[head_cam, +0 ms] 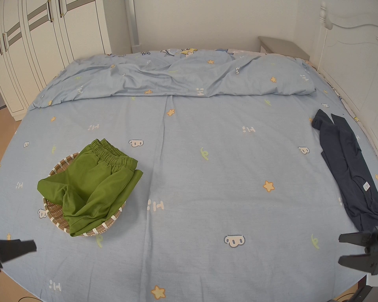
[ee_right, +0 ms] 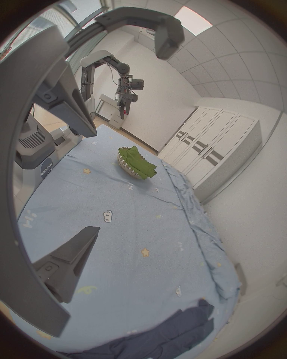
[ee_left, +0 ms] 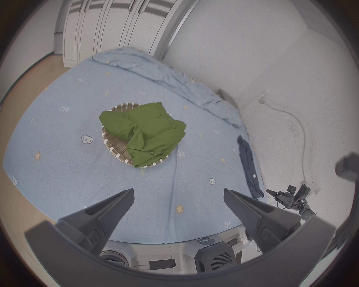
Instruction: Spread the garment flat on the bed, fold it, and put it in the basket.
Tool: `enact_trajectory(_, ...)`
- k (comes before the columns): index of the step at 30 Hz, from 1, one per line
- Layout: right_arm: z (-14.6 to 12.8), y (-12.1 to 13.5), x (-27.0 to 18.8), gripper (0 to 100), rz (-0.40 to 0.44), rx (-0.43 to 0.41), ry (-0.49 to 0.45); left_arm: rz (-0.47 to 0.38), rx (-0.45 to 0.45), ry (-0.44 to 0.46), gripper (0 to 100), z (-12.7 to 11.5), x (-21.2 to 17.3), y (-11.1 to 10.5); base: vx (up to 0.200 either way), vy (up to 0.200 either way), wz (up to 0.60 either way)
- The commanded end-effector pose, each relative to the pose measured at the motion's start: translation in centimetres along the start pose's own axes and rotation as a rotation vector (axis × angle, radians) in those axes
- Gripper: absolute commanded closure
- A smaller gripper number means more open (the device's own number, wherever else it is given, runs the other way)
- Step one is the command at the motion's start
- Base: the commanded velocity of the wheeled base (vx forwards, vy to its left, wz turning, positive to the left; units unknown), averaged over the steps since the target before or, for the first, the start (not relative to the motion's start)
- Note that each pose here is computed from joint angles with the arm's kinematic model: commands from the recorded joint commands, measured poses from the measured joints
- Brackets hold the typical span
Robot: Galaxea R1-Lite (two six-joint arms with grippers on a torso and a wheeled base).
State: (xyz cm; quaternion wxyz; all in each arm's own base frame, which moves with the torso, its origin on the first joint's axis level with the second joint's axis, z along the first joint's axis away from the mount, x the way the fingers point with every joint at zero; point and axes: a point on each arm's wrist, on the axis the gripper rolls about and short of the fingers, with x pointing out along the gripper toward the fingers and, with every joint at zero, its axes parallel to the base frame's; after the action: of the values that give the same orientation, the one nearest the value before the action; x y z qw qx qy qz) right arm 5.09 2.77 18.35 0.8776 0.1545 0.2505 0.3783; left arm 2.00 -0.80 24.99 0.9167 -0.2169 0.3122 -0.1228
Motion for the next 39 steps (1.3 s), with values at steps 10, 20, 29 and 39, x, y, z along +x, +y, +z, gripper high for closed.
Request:
enact_trajectory(10,-11.7,-2.4,-2.7,0,-0.53,-0.208,-0.477,0.224,0.249,-0.583,0,-14.7,4.1,8.0,0.0,0.0,0.0)
enact_trajectory(20,-12.1,-2.4,-3.0,0,-0.801,-0.11,-0.601,0.348,0.374,-0.712,0,-14.4,5.1,8.6,0.0,0.0,0.0)
enact_trajectory(29,-12.2,-2.3,-3.2,0,-0.841,-0.302,-0.587,0.271,0.471,-0.634,0,-14.9,5.5,8.6,0.0,0.0,0.0)
enact_trajectory(39,-12.4,-1.9,-2.7,0,-0.585,-0.441,-0.498,0.268,0.497,-0.637,0,-14.8,5.5,8.6,0.0,0.0,0.0)
